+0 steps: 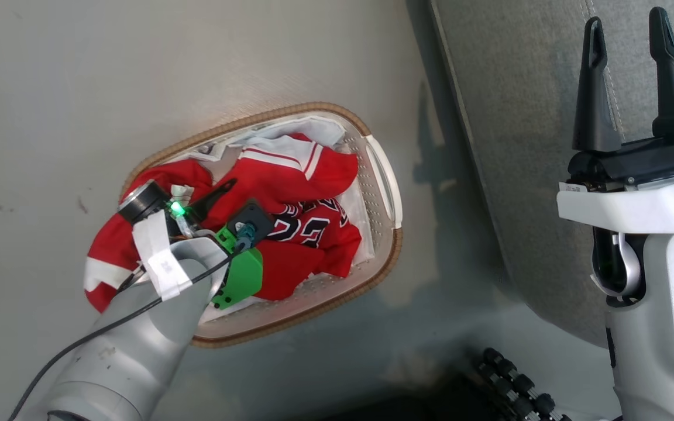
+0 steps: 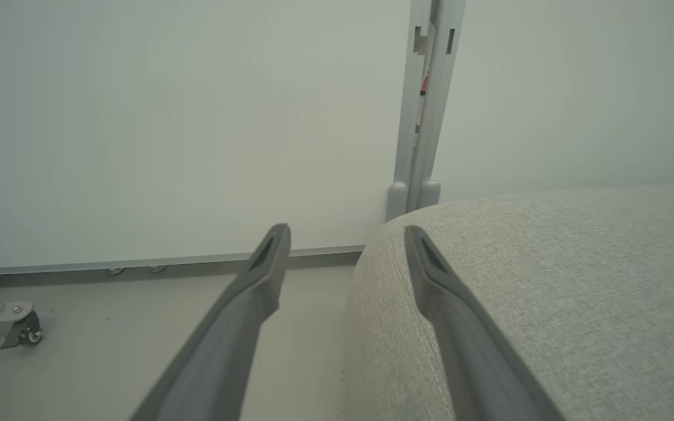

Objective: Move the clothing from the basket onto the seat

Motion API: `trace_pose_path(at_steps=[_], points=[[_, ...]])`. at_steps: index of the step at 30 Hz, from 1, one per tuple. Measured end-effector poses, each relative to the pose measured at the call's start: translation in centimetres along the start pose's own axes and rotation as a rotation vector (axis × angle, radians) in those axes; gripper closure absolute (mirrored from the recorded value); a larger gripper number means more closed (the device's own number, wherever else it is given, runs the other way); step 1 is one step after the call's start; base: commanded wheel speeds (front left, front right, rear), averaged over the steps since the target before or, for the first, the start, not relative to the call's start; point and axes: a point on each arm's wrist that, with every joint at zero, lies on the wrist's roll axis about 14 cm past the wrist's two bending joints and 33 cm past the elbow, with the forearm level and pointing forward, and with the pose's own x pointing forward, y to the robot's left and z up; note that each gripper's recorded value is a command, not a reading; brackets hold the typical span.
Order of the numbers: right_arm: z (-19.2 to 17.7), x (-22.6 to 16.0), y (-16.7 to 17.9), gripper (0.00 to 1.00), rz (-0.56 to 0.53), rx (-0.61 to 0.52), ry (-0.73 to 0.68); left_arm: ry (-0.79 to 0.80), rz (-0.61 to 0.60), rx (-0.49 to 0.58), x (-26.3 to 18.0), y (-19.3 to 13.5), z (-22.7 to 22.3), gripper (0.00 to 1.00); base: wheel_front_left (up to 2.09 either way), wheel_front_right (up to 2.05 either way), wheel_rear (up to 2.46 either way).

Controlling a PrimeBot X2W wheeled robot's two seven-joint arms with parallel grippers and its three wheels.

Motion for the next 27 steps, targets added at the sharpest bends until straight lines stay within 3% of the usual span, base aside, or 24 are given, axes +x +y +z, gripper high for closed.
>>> trace_pose_path(at_steps=[10,11,12,13,14,27], points=[[-2.3,-0.4,-2.3,0.0,-0.043,-0.05,0.059,0.084,-0.053,-0.027,3.5,-1.2,-3.0,0.0,0.0,0.0,0.0],[-2.3,-0.4,-2.4,0.0,-0.045,-0.053,0.061,0.085,-0.058,-0.029,3.7,-1.3,-3.0,0.05,0.0,0.0,0.0],[-2.3,-0.4,-2.5,0.0,-0.047,-0.056,0.063,0.087,-0.063,-0.037,3.8,-1.6,-3.0,0.44,0.0,0.0,0.0],[-2.4,-0.5,-2.5,0.0,-0.048,-0.058,0.065,0.086,-0.066,-0.04,3.9,-1.7,-3.0,0.67,0.0,0.0,0.0],[-2.3,-0.5,-2.5,0.0,-0.048,-0.058,0.065,0.083,-0.068,-0.045,3.9,-1.9,-2.8,1.0,0.0,0.0,0.0],[-0.2,-1.3,-1.6,0.0,-0.032,-0.067,0.045,-0.055,-0.029,-0.168,1.1,-2.5,1.8,1.0,0.0,0.0,0.0]])
